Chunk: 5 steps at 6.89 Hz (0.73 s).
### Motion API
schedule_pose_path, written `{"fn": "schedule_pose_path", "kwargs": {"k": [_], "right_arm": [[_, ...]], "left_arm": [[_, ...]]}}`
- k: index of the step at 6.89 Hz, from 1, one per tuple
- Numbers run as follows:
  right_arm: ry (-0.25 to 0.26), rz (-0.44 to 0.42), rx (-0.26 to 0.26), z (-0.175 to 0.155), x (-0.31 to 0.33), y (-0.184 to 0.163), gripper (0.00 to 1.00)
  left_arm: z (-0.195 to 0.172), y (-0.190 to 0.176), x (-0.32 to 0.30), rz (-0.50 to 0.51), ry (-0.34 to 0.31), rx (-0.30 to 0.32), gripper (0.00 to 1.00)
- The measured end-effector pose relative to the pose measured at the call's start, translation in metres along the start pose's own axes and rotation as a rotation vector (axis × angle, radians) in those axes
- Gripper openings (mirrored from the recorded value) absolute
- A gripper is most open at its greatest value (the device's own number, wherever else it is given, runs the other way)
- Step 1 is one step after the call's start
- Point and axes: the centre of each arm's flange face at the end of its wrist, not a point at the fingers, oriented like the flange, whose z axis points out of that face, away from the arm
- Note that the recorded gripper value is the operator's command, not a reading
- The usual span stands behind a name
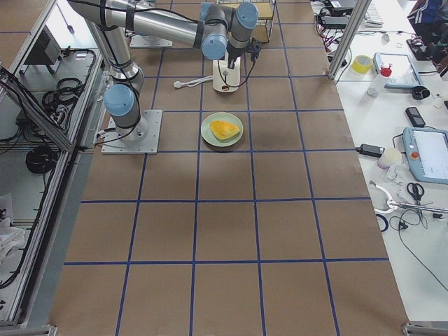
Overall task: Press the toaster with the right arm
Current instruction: 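Move the right gripper down toward the toaster's side lever, then press the toaster lever down with the right gripper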
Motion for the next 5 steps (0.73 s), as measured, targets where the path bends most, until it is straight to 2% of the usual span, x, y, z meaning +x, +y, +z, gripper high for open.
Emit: {"fn": "schedule_pose_path", "kwargs": {"k": [3, 5], "right_arm": [[-0.009, 0.003, 0.013, 0.025, 0.006, 0.009, 0.0], [-0.021, -0.007, 0.032, 0.028, 0.004, 0.009, 0.0]], "left_arm": [[0.0, 0.0, 0.0, 0.0, 0.001, 0.0, 1.0], [0.0, 0.0, 0.0, 0.0, 0.001, 0.0, 1.0]]}}
